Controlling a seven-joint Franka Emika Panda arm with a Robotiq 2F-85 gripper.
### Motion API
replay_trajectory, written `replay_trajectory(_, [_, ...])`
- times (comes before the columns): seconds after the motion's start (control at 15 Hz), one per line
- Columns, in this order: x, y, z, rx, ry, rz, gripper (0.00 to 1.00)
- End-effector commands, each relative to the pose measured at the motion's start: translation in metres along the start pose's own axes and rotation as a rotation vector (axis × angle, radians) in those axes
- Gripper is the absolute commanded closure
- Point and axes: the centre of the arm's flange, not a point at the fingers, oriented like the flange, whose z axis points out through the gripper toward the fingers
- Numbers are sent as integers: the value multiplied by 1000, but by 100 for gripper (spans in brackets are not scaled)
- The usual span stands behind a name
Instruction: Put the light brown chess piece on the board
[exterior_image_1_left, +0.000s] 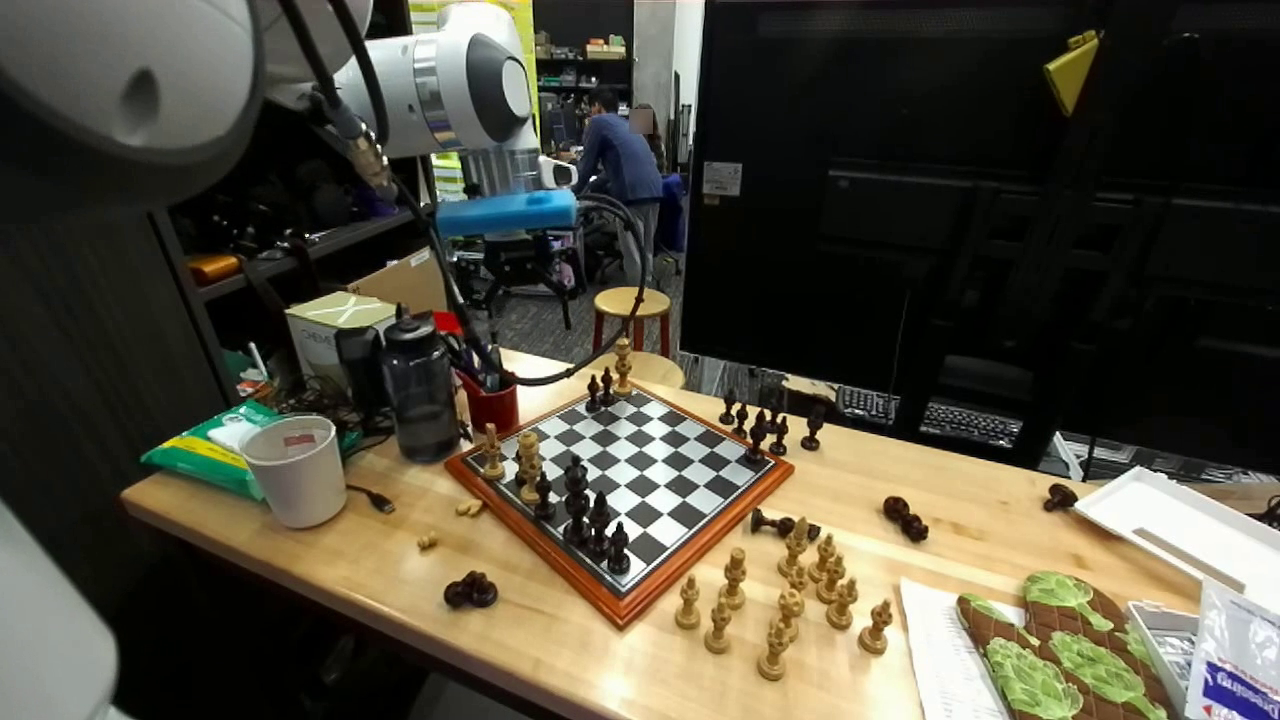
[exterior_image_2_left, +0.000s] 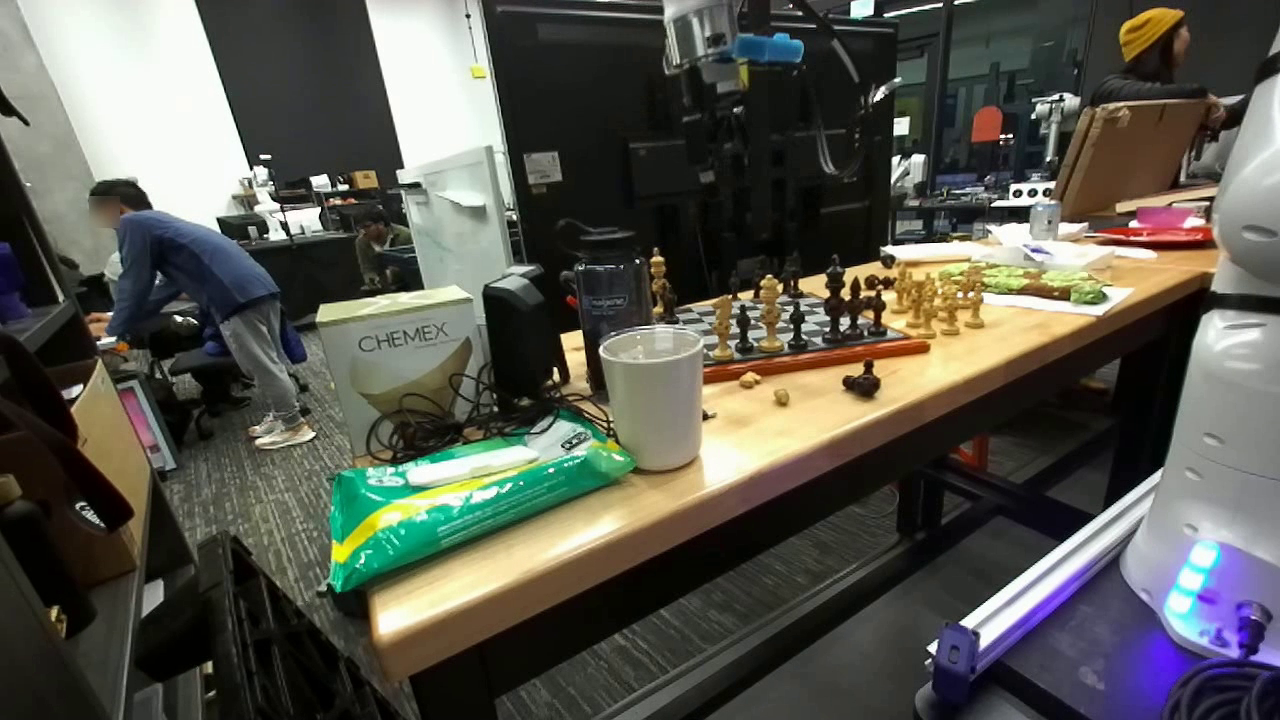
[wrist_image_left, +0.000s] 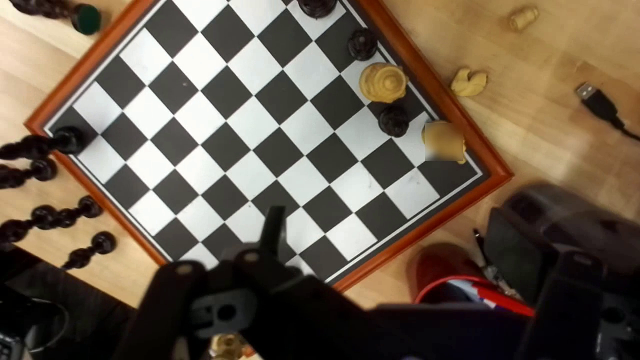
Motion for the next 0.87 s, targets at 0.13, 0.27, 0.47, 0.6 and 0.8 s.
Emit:
replay_trajectory(0.13, [-26,19,-5,-28,84,260,0])
replay_trajectory(0.27, [-31,25,-6,-28,107,343,0])
replay_trajectory(0.47, [-18,32,-3,-11,90,340,0])
replay_trajectory(0.6, [-21,34,-4,-11,95,362,0])
replay_trajectory(0.8, [-22,34,-4,-12,97,370,0])
